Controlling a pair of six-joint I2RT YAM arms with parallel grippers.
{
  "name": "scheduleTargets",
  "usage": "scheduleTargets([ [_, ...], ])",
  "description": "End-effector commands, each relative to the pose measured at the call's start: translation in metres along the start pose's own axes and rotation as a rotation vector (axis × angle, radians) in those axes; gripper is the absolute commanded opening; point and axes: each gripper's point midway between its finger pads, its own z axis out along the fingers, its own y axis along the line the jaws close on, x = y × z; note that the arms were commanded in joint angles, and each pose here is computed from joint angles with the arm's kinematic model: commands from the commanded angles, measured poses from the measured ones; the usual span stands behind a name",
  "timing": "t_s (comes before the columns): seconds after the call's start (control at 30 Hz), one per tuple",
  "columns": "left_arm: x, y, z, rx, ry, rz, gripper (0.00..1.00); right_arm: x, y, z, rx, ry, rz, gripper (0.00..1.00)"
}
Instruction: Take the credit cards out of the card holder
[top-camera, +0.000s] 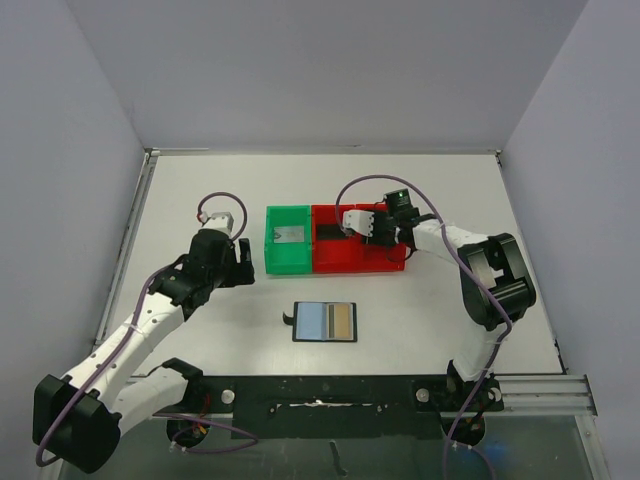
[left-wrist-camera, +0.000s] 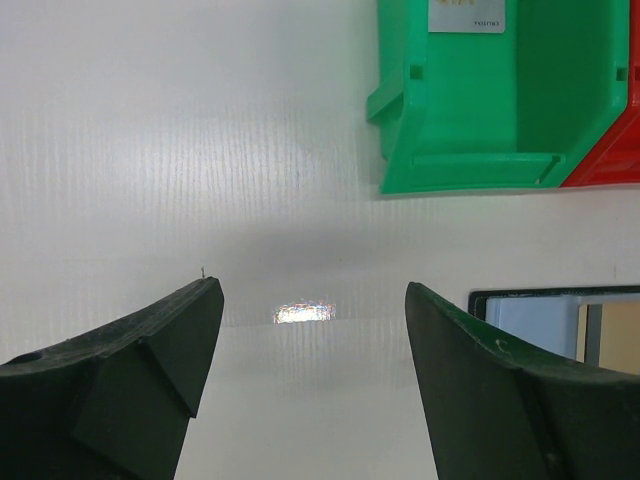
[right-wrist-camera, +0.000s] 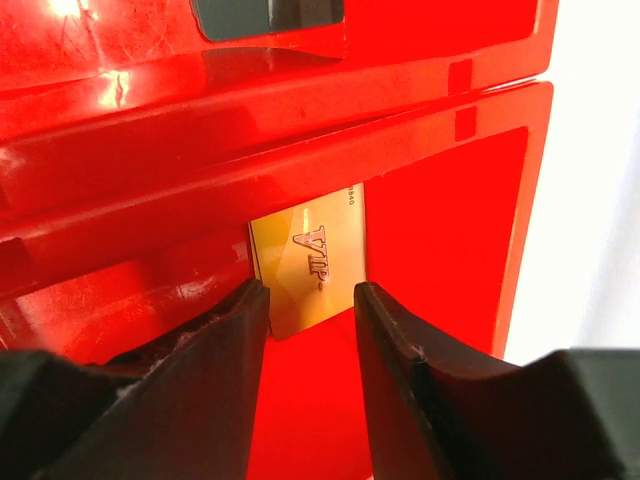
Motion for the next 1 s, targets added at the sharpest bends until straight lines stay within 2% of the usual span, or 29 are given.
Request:
scheduleTargets([
  [0.0,-0.018,-0.010,-0.001,0.043,-0.056,0.001,0.72,-0.021,-0.037,-0.019,0.102,-0.051,0.016,0.41],
  [0.17,-0.018,-0.011,-0.001,0.050,-0.052,0.004,0.72,-0.034,-0.065,-0.042,0.205,-0.091,0.084,0.42],
  [0.37,-0.019,-0.013,-0.002,0.064,-0.060,0.005,0.72,-0.072,-0.111,-0.115,0.479,-0.258,0.200,0.52],
  [0.5,-0.022,-0.016,-0.006,0.086,-0.077,0.002,0.72,-0.091,-0.113,-0.167,0.587,-0.400,0.424,0.50],
  [0.57,-0.024,-0.018,-0.008,0.096,-0.088,0.000,0.73,-0.096,-0.103,-0.185,0.586,-0.478,0.563,0.56],
  [0.67,-0.026,-0.021,-0.011,0.121,-0.106,-0.002,0.73,-0.093,-0.079,-0.204,0.584,-0.554,0.771,0.59],
  [0.8,-0.029,-0.024,-0.016,0.148,-0.122,-0.005,0.73,-0.084,-0.045,-0.217,0.559,-0.635,1.048,0.81],
  [0.87,-0.029,-0.026,-0.018,0.159,-0.126,-0.008,0.73,-0.084,-0.028,-0.220,0.511,-0.666,1.168,0.88],
  [0.9,-0.029,-0.027,-0.019,0.168,-0.129,-0.010,0.73,-0.082,-0.019,-0.217,0.485,-0.668,1.254,0.97],
  [0.97,-0.030,-0.032,-0.021,0.196,-0.134,-0.013,0.74,-0.078,0.002,-0.210,0.432,-0.680,1.405,0.98],
])
